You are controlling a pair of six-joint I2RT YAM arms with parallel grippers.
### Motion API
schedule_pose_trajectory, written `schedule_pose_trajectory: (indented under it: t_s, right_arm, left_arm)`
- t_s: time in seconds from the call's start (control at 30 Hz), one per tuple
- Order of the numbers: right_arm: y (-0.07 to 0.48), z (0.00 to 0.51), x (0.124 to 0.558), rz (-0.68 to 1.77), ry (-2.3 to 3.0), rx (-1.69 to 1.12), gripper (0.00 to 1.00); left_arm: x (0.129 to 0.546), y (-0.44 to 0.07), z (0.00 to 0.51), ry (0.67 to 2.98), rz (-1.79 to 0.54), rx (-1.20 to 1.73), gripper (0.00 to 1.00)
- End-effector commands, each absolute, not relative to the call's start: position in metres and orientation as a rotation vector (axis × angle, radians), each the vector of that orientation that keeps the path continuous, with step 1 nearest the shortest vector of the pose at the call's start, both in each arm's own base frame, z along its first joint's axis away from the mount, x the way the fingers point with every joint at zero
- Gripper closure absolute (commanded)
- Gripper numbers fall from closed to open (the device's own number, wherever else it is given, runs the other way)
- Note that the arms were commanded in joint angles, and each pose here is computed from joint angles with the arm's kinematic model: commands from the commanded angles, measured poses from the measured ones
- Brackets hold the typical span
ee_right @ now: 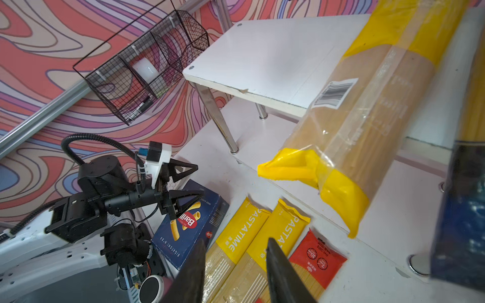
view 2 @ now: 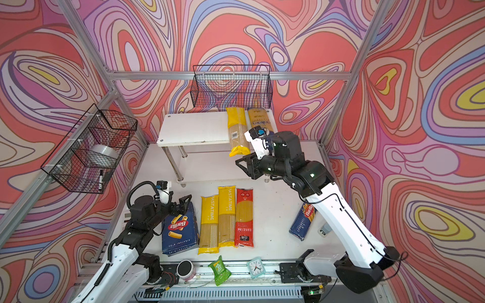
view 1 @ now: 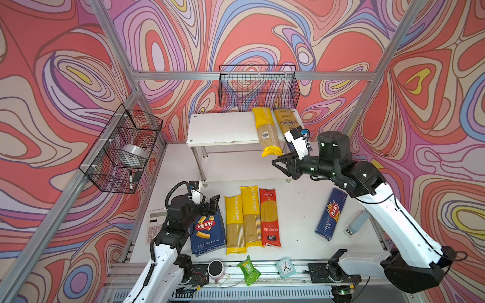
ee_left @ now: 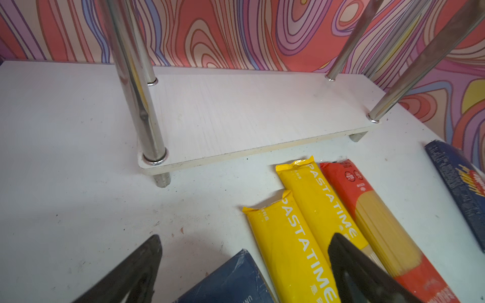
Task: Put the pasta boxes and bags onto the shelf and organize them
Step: 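Move the right gripper down and back toward the table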
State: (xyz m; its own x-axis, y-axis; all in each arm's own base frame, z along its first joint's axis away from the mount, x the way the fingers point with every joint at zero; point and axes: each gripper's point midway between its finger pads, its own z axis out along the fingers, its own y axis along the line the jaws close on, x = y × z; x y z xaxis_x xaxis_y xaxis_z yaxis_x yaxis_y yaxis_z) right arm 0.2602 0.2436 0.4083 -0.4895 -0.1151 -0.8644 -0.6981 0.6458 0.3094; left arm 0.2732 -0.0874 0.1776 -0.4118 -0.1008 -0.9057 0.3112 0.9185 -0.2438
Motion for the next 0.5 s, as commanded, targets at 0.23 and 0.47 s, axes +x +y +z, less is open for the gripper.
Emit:
schedule_pose_trajectory:
  t_s: [0.23,0.47]
  right_arm:
    - [0.227,0.308,0.237,0.799,2.218,-0.596,0.55]
    - [0.212,0.251,0.238,0.722,2.359,-0.486,0.52]
  left_arm:
    - [0.251,-0.101,0.166,1.971,-0.621,0.116,0.0]
    - [0.242,-0.094,0.152,1.942,-0.609,0.069,0.0]
